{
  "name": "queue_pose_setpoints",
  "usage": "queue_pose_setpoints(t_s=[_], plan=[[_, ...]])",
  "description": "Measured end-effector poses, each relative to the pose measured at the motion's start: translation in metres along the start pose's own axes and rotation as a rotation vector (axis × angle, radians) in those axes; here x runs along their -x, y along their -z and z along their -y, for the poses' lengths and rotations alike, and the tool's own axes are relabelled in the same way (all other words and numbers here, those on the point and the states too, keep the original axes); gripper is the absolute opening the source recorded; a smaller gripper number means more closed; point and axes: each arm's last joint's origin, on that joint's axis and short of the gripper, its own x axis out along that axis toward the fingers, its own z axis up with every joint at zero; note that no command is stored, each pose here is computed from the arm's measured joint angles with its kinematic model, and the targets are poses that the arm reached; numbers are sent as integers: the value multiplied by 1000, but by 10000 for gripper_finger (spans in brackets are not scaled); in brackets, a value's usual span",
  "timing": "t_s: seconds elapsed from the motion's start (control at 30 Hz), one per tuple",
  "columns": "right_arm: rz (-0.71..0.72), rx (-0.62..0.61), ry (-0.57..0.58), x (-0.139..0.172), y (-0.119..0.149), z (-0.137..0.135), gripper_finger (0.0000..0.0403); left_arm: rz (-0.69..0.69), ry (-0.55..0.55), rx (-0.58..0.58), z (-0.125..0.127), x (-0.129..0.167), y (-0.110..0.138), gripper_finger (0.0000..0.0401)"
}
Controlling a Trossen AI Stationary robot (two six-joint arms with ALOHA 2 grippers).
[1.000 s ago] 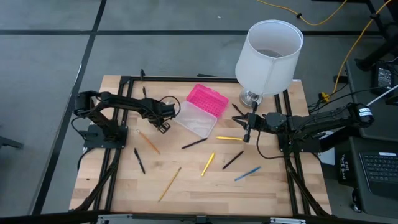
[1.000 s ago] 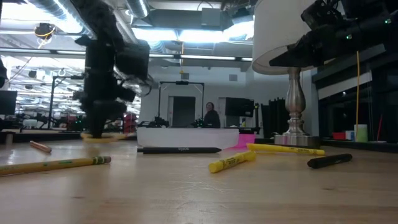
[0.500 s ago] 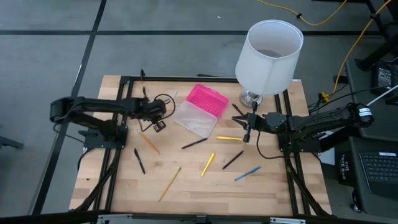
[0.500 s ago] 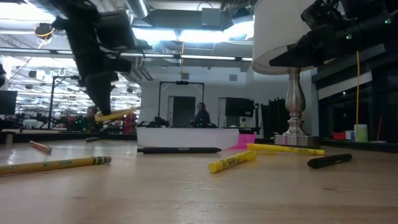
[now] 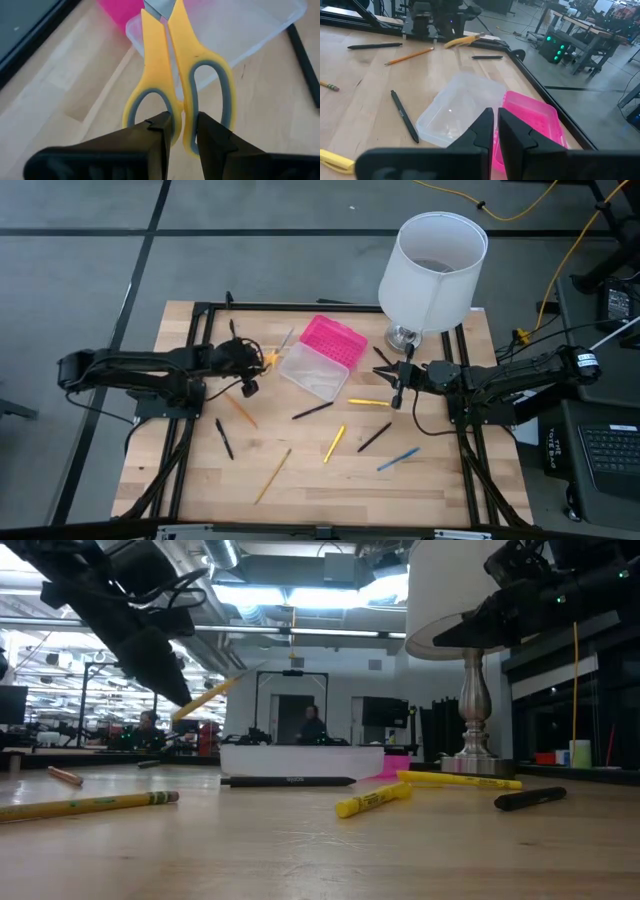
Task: Pick & place school supplies into a supply box
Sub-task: Put the yellow scissors into the pink supply box
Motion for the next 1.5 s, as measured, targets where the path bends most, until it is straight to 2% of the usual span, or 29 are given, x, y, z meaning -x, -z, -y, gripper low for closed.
queue_pose_setpoints(t_s=[0.13, 0.27, 0.5, 0.83, 1.03, 1.13, 1.3, 1.5], plan=[[0, 1, 0, 0, 0, 0, 31, 68, 18, -96, 1, 1, -6, 57], [10, -5, 1, 0, -1, 0, 31, 151, 106, -162, 4, 2, -14, 57], [36, -44, 5, 0, -4, 1, 31, 191, 125, -201, 5, 3, -17, 57], [35, -6, 6, 0, -4, 1, 31, 249, 148, -221, 11, 5, -22, 57], [42, -19, -7, 0, -4, 0, 27, 282, 197, -311, 24, 7, -24, 57], [48, -18, -38, 0, -4, -1, 16, 290, 217, -338, 30, 8, -32, 57], [52, 9, -44, 0, -5, -1, 5, 235, 226, -351, 37, -3, -47, 57], [57, -18, -45, 0, -5, -1, 25, 85, 219, -441, 45, -27, -66, 57]])
